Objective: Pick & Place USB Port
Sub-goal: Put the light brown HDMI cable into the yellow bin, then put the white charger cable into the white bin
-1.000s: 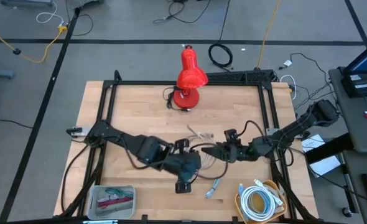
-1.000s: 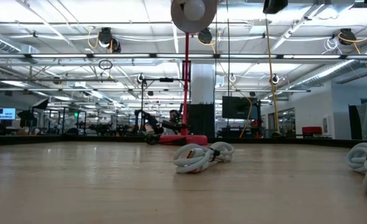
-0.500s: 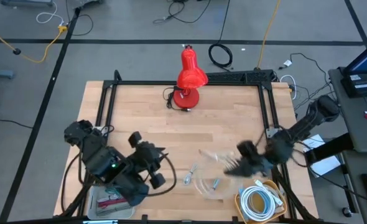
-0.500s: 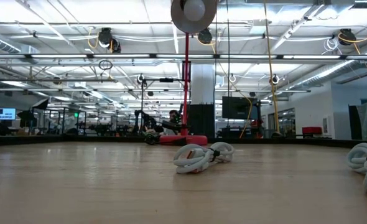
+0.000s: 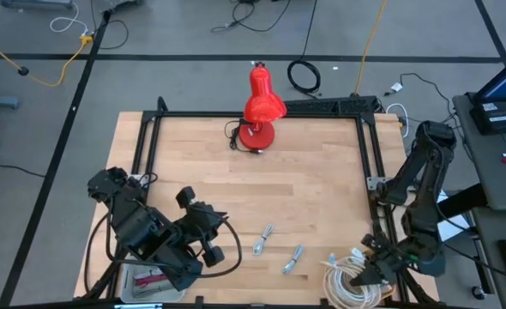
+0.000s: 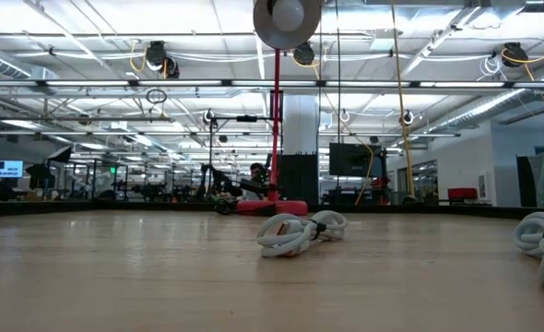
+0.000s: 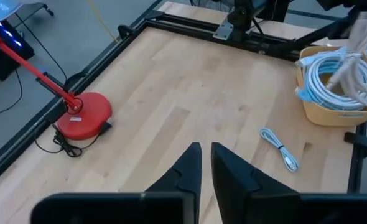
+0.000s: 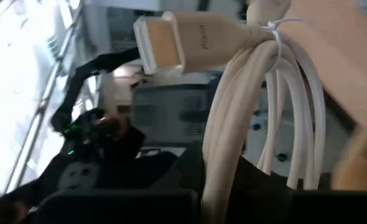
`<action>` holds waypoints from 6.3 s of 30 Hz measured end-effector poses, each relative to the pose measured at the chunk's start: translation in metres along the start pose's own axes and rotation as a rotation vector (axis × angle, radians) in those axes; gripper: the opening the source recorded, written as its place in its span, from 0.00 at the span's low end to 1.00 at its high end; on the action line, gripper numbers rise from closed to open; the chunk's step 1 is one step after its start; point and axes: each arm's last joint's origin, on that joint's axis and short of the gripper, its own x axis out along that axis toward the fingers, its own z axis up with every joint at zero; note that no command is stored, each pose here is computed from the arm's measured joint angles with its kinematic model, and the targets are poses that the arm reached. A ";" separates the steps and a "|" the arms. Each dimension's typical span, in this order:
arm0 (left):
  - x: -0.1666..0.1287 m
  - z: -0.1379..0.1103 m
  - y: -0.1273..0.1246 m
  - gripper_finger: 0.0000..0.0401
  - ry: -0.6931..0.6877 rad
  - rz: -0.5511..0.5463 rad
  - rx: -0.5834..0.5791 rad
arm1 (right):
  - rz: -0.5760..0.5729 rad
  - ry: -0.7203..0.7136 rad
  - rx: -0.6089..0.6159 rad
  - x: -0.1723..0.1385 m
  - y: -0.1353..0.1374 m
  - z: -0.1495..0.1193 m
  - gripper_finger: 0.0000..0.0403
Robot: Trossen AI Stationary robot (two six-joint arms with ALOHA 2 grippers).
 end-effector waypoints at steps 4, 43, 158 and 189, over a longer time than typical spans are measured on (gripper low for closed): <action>0.000 0.000 0.000 0.07 0.006 -0.003 0.021 | -0.077 -0.014 0.013 -0.007 -0.012 -0.005 0.02; 0.006 0.003 0.002 0.05 0.056 -0.025 0.023 | -0.551 0.075 0.146 -0.018 -0.052 0.004 0.02; 0.103 0.011 -0.058 0.04 0.029 -0.136 -0.321 | -0.817 0.446 -0.032 -0.046 -0.049 0.023 0.52; 0.101 0.011 -0.059 0.04 0.031 -0.140 -0.330 | -0.824 0.330 -0.134 -0.099 -0.041 0.081 0.49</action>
